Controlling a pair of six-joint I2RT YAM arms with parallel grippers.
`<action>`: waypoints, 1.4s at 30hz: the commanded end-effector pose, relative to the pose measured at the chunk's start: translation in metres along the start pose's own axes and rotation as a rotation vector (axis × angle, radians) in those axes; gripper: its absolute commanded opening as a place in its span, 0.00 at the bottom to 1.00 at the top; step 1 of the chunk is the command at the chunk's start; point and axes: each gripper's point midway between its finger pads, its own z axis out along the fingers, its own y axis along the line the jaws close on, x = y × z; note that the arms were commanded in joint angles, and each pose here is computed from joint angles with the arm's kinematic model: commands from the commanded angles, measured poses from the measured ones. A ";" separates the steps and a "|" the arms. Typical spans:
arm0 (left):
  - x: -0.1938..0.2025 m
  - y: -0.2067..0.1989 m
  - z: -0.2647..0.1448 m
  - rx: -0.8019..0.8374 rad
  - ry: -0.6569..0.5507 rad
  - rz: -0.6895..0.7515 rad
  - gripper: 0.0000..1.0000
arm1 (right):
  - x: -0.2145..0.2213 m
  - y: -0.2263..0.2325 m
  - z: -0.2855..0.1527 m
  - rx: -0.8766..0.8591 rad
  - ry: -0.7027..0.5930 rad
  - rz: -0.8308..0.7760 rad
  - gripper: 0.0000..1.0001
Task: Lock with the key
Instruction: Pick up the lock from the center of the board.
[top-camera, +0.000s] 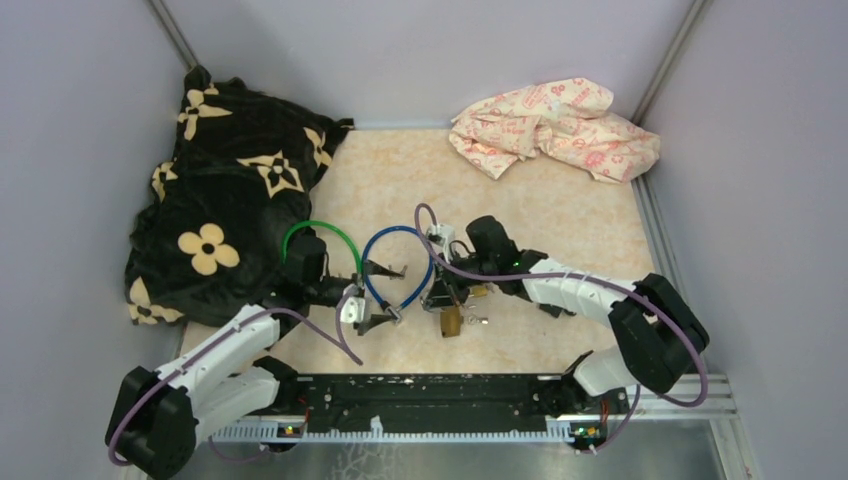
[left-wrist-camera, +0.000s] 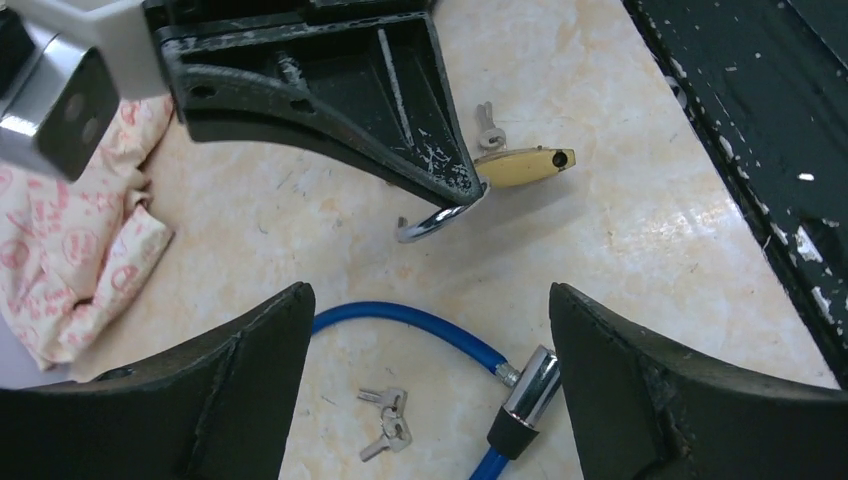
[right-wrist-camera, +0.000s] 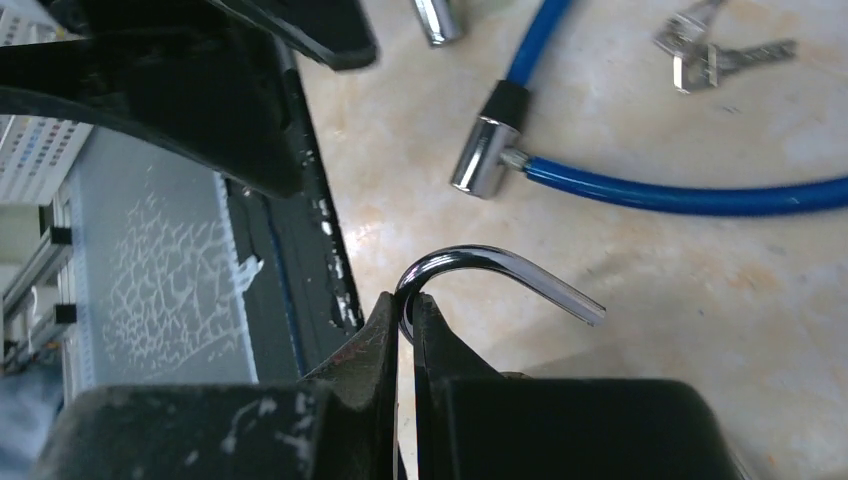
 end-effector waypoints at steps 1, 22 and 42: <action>-0.011 -0.014 0.005 0.112 -0.043 0.232 0.89 | -0.039 0.049 0.004 -0.216 -0.090 -0.266 0.00; 0.002 -0.038 0.020 0.213 -0.049 0.364 0.50 | -0.045 0.074 0.031 -0.329 -0.021 -0.396 0.00; 0.021 -0.039 0.019 0.196 0.059 0.416 0.00 | -0.042 0.049 0.023 -0.228 0.020 -0.392 0.38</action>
